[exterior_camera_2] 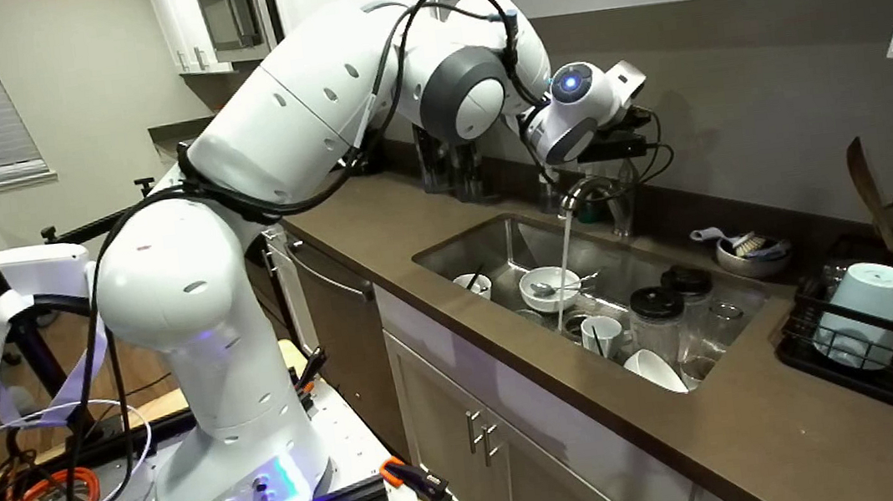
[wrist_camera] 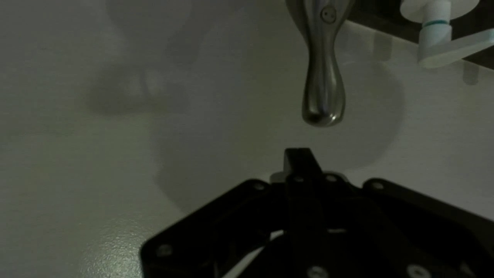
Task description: Close the tap
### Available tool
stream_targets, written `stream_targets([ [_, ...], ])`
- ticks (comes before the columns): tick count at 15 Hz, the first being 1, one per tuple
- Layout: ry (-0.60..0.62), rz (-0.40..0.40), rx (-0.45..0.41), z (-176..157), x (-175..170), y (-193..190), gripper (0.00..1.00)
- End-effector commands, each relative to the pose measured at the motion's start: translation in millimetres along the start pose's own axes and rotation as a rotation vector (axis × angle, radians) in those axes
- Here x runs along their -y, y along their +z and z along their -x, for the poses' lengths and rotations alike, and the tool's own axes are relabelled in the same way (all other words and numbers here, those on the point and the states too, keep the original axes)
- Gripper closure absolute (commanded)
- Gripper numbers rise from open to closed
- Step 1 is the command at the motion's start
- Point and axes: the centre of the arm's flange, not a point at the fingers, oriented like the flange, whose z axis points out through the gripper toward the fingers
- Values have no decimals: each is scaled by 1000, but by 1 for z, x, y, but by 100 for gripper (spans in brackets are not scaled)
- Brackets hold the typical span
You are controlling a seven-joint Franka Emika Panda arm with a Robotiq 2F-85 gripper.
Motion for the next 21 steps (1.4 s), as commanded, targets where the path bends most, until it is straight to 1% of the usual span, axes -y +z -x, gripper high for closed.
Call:
stream_targets([
  [1,29,0,14,-9,2,15,100],
  [12,25,18,91,-4,10,26,100],
  [15,45,33,148,-5,8,25,100],
  [21,131,19,255,-12,5,23,100],
])
